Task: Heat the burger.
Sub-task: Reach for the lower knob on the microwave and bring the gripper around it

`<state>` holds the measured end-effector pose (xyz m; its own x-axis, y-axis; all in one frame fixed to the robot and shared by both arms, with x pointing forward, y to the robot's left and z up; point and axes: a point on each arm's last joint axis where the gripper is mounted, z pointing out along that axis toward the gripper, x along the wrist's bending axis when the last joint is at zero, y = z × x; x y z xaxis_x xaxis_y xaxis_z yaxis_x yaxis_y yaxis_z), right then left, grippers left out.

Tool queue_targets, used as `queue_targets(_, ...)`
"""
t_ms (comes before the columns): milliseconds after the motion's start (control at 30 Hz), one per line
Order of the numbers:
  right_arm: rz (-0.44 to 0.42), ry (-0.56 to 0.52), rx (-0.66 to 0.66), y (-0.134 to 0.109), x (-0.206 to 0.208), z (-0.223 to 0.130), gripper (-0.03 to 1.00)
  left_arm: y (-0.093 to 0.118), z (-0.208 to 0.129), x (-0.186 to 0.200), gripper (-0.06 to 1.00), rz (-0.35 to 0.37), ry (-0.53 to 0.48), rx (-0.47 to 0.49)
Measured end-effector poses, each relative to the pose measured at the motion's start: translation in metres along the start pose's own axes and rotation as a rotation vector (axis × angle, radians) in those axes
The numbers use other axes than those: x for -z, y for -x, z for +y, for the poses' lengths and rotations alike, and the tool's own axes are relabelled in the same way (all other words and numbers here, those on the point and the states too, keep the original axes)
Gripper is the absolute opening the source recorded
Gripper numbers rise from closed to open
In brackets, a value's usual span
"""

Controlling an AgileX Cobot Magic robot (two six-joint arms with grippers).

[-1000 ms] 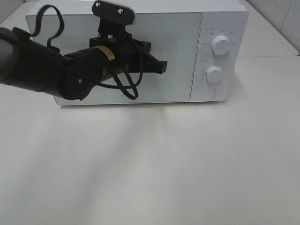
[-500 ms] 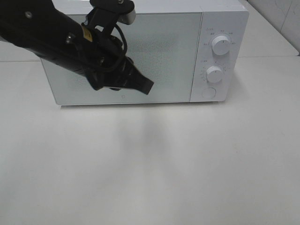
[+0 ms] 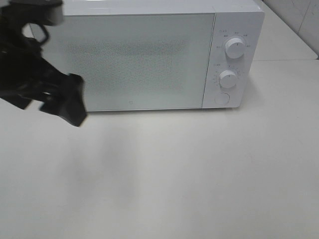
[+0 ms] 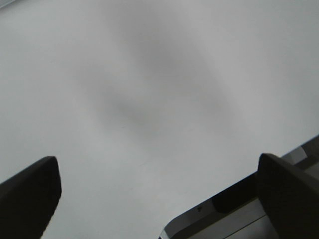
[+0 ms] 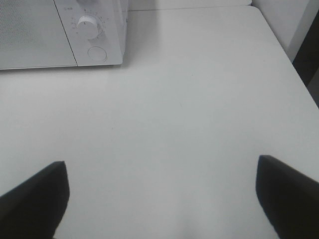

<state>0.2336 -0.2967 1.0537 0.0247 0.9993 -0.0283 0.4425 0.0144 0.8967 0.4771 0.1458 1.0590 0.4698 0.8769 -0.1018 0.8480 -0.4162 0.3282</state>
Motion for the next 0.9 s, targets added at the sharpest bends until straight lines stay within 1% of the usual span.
queue_targets(33, 0.000, 0.000, 0.000, 0.000, 0.000, 0.000, 0.98, -0.026, -0.006, 0.016, 0.99, 0.044, 0.001, 0.053)
queue_targets(67, 0.000, 0.000, 0.000, 0.000, 0.000, 0.000, 0.98, -0.026, -0.006, 0.016, 0.99, 0.044, 0.001, 0.053)
queue_targets(100, 0.000, 0.000, 0.000, 0.000, 0.000, 0.000, 0.98, -0.037, -0.009, 0.022, 0.99, 0.068, -0.007, 0.073)
queue_targets(133, 0.000, 0.000, 0.000, 0.000, 0.000, 0.000, 0.98, -0.065, -0.019, 0.036, 0.99, 0.131, -0.017, 0.129)
queue_targets(167, 0.000, 0.000, 0.000, 0.000, 0.000, 0.000, 0.98, -0.065, -0.019, 0.036, 0.99, 0.131, -0.017, 0.129)
queue_targets(200, 0.000, 0.000, 0.000, 0.000, 0.000, 0.000, 0.98, -0.079, -0.024, 0.043, 0.99, 0.168, -0.025, 0.156)
queue_targets(233, 0.000, 0.000, 0.000, 0.000, 0.000, 0.000, 0.98, -0.102, -0.035, 0.054, 0.99, 0.231, -0.038, 0.196)
queue_targets(267, 0.000, 0.000, 0.000, 0.000, 0.000, 0.000, 0.98, -0.102, -0.035, 0.054, 0.99, 0.231, -0.038, 0.196)
queue_targets(333, 0.000, 0.000, 0.000, 0.000, 0.000, 0.000, 0.98, -0.125, -0.049, 0.064, 0.99, 0.292, -0.042, 0.237)
queue_targets(400, 0.000, 0.000, 0.000, 0.000, 0.000, 0.000, 0.98, -0.128, -0.054, 0.064, 0.99, 0.295, -0.045, 0.247)
queue_targets(433, 0.000, 0.000, 0.000, 0.000, 0.000, 0.000, 0.98, -0.124, -0.066, 0.061, 0.99, 0.274, -0.049, 0.259)
queue_targets(467, 0.000, 0.000, 0.000, 0.000, 0.000, 0.000, 0.98, -0.124, -0.066, 0.061, 0.99, 0.274, -0.049, 0.259)
queue_targets(500, 0.000, 0.000, 0.000, 0.000, 0.000, 0.000, 0.98, -0.120, -0.072, 0.061, 0.99, 0.264, -0.040, 0.263)
queue_targets(533, 0.000, 0.000, 0.000, 0.000, 0.000, 0.000, 0.98, -0.111, -0.089, 0.057, 0.99, 0.233, -0.033, 0.274)
queue_targets(567, 0.000, 0.000, 0.000, 0.000, 0.000, 0.000, 0.98, -0.111, -0.089, 0.057, 0.99, 0.233, -0.033, 0.274)
queue_targets(600, 0.000, 0.000, 0.000, 0.000, 0.000, 0.000, 0.98, -0.105, -0.100, 0.055, 0.99, 0.222, -0.025, 0.277)
queue_targets(633, 0.000, 0.000, 0.000, 0.000, 0.000, 0.000, 0.98, -0.095, -0.124, 0.049, 0.99, 0.212, -0.007, 0.283)
queue_targets(667, 0.000, 0.000, 0.000, 0.000, 0.000, 0.000, 0.98, -0.095, -0.124, 0.049, 0.99, 0.212, -0.007, 0.283)
queue_targets(700, 0.000, 0.000, 0.000, 0.000, 0.000, 0.000, 0.98, -0.089, -0.137, 0.049, 0.99, 0.217, 0.014, 0.280)
queue_targets(733, 0.000, 0.000, 0.000, 0.000, 0.000, 0.000, 0.98, -0.079, -0.160, 0.052, 0.99, 0.230, 0.079, 0.274)
queue_targets(767, 0.000, 0.000, 0.000, 0.000, 0.000, 0.000, 0.98, -0.073, -0.171, 0.053, 0.99, 0.236, 0.112, 0.271)
queue_targets(800, 0.000, 0.000, 0.000, 0.000, 0.000, 0.000, 0.98, -0.073, -0.171, 0.053, 0.99, 0.236, 0.112, 0.271)
queue_targets(833, 0.000, 0.000, 0.000, 0.000, 0.000, 0.000, 0.98, -0.065, -0.189, 0.055, 0.99, 0.252, 0.177, 0.260)
queue_targets(867, 0.000, 0.000, 0.000, 0.000, 0.000, 0.000, 0.98, -0.061, -0.198, 0.055, 0.99, 0.259, 0.205, 0.256)
queue_targets(900, 0.000, 0.000, 0.000, 0.000, 0.000, 0.000, 0.98, -0.061, -0.198, 0.055, 0.99, 0.259, 0.205, 0.256)
